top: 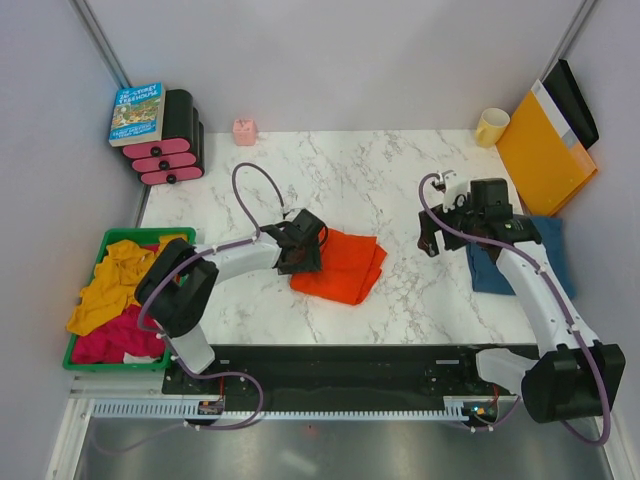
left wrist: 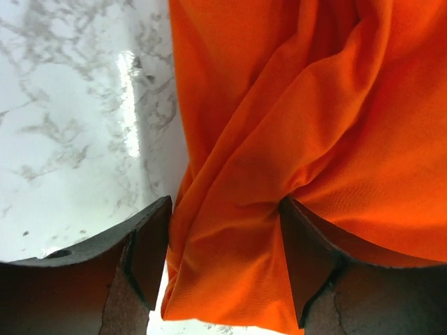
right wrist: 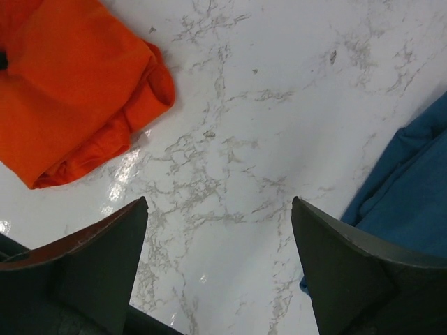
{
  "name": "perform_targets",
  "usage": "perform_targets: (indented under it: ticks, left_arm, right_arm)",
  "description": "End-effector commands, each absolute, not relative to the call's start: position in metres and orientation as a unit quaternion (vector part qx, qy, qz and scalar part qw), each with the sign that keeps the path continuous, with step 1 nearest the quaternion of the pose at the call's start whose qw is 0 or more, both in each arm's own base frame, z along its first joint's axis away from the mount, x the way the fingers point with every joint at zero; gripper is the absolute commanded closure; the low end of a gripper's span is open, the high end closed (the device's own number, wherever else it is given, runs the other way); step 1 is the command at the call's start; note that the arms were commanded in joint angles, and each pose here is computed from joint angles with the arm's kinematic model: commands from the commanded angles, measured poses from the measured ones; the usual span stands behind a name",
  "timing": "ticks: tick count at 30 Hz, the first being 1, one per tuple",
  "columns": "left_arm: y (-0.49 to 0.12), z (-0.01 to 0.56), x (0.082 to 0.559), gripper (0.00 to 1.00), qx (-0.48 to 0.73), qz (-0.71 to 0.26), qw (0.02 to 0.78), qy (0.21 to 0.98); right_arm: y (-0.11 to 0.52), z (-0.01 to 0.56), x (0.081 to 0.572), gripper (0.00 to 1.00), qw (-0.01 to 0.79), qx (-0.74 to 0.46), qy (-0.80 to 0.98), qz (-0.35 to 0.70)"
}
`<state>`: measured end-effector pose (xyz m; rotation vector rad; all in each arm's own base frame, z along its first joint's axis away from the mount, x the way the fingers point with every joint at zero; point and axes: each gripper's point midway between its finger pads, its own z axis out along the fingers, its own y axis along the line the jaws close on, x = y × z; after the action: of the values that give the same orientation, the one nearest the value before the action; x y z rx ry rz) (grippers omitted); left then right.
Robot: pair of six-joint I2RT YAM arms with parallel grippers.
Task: Fold and stack the t-shirts
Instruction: Put the neatly folded tshirt into the corner of the board with the right arm
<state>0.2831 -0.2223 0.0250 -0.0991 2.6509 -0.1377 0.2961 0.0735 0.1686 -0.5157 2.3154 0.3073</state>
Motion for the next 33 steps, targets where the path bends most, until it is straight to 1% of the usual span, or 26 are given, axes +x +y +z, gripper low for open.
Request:
perform_targets:
  ticks: [1, 4, 7, 9, 10, 12, 13, 16, 18, 21, 24, 26, 29, 33]
  left_arm:
    - [-0.231, 0.004, 0.279, 0.33, -0.013, -0.058, 0.213, 0.975]
    - [-0.241, -0.002, 0.269, 0.34, -0.034, -0.076, 0.194, 0.978]
    - [-0.266, -0.002, 0.26, 0.34, -0.032, -0.087, 0.189, 0.978]
    - [-0.287, 0.008, 0.261, 0.35, -0.031, -0.094, 0.202, 0.974]
    - [-0.301, 0.006, 0.25, 0.35, -0.028, -0.094, 0.198, 0.975]
    - [-0.325, 0.018, 0.254, 0.35, -0.038, -0.103, 0.215, 0.97]
    - [-0.331, 0.012, 0.242, 0.35, -0.026, -0.089, 0.205, 0.974]
    - [-0.352, 0.023, 0.24, 0.33, -0.026, -0.09, 0.217, 0.972]
    - [-0.347, 0.03, 0.243, 0.3, -0.032, -0.077, 0.236, 0.968]
    - [-0.336, 0.049, 0.249, 0.22, -0.037, -0.073, 0.268, 0.96]
    - [-0.328, 0.075, 0.254, 0.17, -0.026, -0.075, 0.298, 0.951]
    - [-0.324, 0.096, 0.256, 0.16, -0.028, -0.084, 0.319, 0.944]
    - [-0.326, 0.117, 0.255, 0.16, -0.034, -0.108, 0.331, 0.937]
    - [-0.353, 0.13, 0.245, 0.19, 0.002, -0.124, 0.342, 0.931]
  right_arm:
    - [0.075, 0.166, 0.272, 0.1, 0.333, -0.181, 0.913, 0.154]
    - [0.077, 0.157, 0.269, 0.11, 0.317, -0.187, 0.916, 0.16]
    - [0.079, 0.147, 0.269, 0.09, 0.302, -0.201, 0.916, 0.17]
    - [0.08, 0.139, 0.268, 0.08, 0.29, -0.215, 0.916, 0.173]
    - [0.081, 0.136, 0.268, 0.08, 0.286, -0.218, 0.917, 0.175]
    - [0.083, 0.131, 0.267, 0.08, 0.281, -0.222, 0.916, 0.183]
    - [0.084, 0.13, 0.266, 0.08, 0.28, -0.223, 0.915, 0.187]
    - [0.09, 0.13, 0.267, 0.07, 0.286, -0.219, 0.911, 0.202]
    - [0.091, 0.132, 0.271, 0.06, 0.296, -0.213, 0.909, 0.203]
    - [0.091, 0.138, 0.275, 0.05, 0.31, -0.201, 0.908, 0.2]
    - [0.091, 0.143, 0.275, 0.05, 0.321, -0.188, 0.906, 0.201]
    - [0.092, 0.145, 0.272, 0.05, 0.328, -0.182, 0.905, 0.202]
    - [0.089, 0.139, 0.27, 0.05, 0.331, -0.167, 0.908, 0.197]
    - [0.088, 0.137, 0.271, 0.06, 0.328, -0.161, 0.91, 0.195]
